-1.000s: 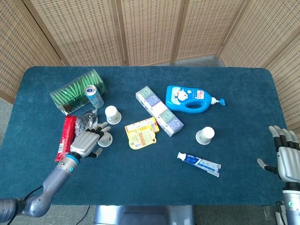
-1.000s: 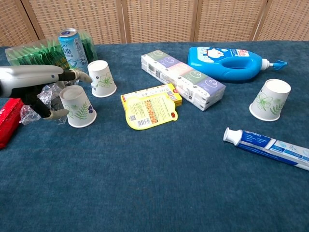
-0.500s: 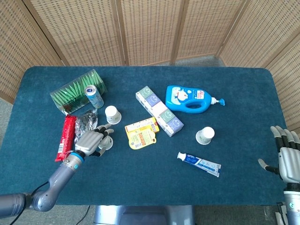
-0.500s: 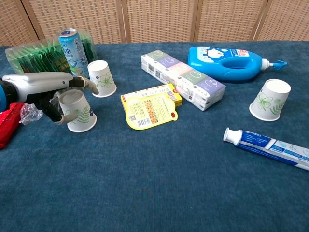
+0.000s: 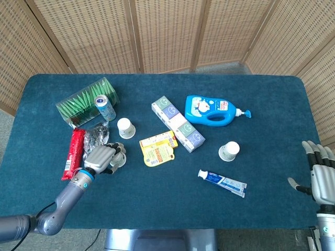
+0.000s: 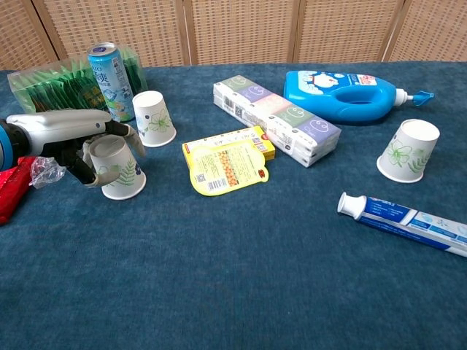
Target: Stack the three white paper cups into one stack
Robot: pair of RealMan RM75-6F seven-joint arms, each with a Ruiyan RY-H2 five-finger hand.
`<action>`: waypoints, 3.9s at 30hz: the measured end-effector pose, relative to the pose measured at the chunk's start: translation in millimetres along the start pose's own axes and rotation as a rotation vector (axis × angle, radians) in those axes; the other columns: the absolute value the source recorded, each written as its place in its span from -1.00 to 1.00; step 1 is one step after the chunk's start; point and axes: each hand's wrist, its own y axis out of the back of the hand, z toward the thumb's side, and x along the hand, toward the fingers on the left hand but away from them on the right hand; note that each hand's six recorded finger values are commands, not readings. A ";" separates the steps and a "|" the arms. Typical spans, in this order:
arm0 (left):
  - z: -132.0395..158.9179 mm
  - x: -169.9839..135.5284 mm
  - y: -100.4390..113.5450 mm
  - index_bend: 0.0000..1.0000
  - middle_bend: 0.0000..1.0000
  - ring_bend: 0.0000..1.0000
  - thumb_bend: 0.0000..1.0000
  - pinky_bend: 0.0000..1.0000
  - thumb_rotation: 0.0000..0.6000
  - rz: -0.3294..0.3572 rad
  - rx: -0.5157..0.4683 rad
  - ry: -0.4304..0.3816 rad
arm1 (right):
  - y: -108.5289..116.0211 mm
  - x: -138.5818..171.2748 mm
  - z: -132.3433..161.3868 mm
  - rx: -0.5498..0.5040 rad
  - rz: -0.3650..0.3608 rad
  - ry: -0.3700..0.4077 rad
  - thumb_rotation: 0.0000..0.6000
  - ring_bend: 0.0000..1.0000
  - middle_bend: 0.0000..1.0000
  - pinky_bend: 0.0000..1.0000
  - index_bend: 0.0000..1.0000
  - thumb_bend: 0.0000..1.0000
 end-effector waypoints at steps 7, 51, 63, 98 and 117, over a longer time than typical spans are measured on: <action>1.7 0.2 0.8 -0.32 -0.47 -0.41 0.01 0.13 1.00 0.014 -0.002 -0.002 | 1.1 1.9 -1.2 -0.004 -0.002 -0.002 1.00 -1.00 -0.99 -0.93 -1.00 -0.58; -7.0 10.6 121.1 -0.29 -0.47 -0.41 0.02 0.12 1.00 0.194 -0.099 -0.016 | -4.5 -2.8 -2.6 -0.013 0.015 -0.011 1.00 -1.00 -0.99 -0.93 -1.00 -0.58; -16.8 45.8 118.9 -0.29 -0.47 -0.43 0.01 0.09 1.00 0.182 -0.095 0.021 | -4.0 -2.1 -5.2 -0.015 0.010 -0.024 1.00 -1.00 -0.99 -0.93 -1.00 -0.58; -6.2 73.8 85.2 -1.00 -1.00 -1.00 0.01 -0.74 1.00 0.031 -0.004 0.031 | 0.5 0.6 -9.3 -0.038 0.008 -0.035 1.00 -1.00 -0.99 -0.93 -1.00 -0.58; -15.0 82.4 62.4 -0.84 -1.00 -1.00 0.01 -0.60 1.00 -0.022 0.005 0.074 | -1.6 -0.2 -9.2 -0.042 0.014 -0.032 1.00 -1.00 -0.99 -0.92 -1.00 -0.59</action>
